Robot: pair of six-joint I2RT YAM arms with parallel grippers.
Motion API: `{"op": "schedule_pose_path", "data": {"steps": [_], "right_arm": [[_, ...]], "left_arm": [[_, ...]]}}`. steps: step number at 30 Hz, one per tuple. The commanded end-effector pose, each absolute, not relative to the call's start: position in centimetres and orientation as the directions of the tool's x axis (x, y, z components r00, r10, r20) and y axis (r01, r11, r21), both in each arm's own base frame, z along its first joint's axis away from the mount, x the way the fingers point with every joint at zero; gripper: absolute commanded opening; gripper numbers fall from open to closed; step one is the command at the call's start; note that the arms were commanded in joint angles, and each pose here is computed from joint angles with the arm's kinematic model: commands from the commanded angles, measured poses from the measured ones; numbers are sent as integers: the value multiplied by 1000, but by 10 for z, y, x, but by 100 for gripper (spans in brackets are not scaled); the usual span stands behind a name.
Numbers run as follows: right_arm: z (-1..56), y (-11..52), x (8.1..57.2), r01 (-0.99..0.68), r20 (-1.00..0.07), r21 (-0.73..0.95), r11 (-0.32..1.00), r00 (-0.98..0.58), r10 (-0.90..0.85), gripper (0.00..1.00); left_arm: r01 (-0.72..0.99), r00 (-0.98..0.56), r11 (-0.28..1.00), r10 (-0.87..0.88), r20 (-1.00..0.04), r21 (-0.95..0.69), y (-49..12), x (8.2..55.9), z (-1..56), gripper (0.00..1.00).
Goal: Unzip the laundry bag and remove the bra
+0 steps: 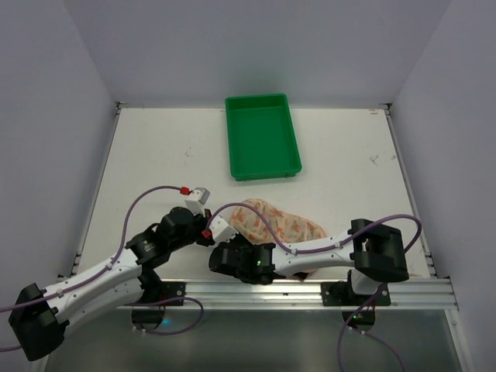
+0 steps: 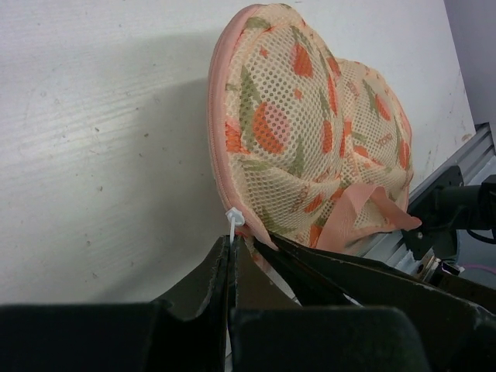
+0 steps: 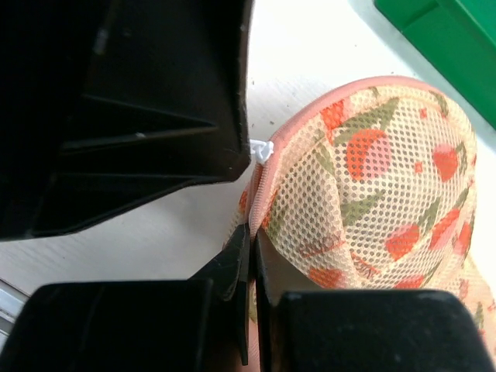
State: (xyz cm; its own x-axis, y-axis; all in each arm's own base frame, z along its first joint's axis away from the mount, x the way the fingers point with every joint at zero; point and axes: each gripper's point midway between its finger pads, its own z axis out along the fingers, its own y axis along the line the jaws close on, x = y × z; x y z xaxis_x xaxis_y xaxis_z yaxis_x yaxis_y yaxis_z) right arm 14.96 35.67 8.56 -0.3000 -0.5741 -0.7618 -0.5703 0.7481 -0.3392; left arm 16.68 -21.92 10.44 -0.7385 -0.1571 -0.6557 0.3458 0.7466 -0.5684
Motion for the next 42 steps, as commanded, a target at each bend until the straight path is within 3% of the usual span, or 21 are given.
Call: {"op": "schedule_pose_path", "data": {"steps": [1, 18, 19, 20, 22, 23, 25, 26, 29, 35, 42], "right_arm": [[80, 333, 153, -512, -755, -362, 779, -329, -567, 0], [96, 286, 120, -615, -767, -143, 776, -426, -479, 0], [98, 288, 119, -617, -765, -141, 775, -428, -480, 5], [100, 288, 119, -619, -764, -139, 773, -430, -482, 17], [111, 298, 117, -640, -772, -122, 759, -419, -477, 32], [116, 305, 116, -653, -782, -108, 750, -410, -469, 49], [129, 316, 118, -667, -798, -109, 737, -383, -465, 62], [135, 323, 120, -668, -812, -102, 737, -372, -450, 74], [142, 339, 127, -671, -823, -147, 727, -324, -466, 89], [144, 375, 139, -661, -842, -204, 723, -259, -474, 94], [121, 369, 162, -505, -850, -284, 815, -260, -458, 86]], "left_arm": [[379, -681, 721, -207, -703, -580, -224, 178, 140, 0], [195, -669, 838, -266, -694, -509, -194, 196, 98, 0], [199, -670, 836, -264, -694, -511, -195, 196, 98, 0], [211, -674, 830, -259, -692, -516, -197, 194, 99, 0], [231, -676, 820, -252, -692, -524, -201, 193, 101, 0], [247, -684, 809, -245, -688, -534, -205, 191, 103, 0], [281, -689, 783, -238, -684, -555, -213, 188, 108, 0], [290, -691, 774, -239, -683, -564, -215, 188, 110, 0], [309, -699, 744, -245, -672, -593, -222, 185, 116, 0], [335, -712, 705, -246, -658, -626, -229, 178, 125, 0], [346, -709, 671, -270, -651, -656, -231, 175, 137, 0]]}}
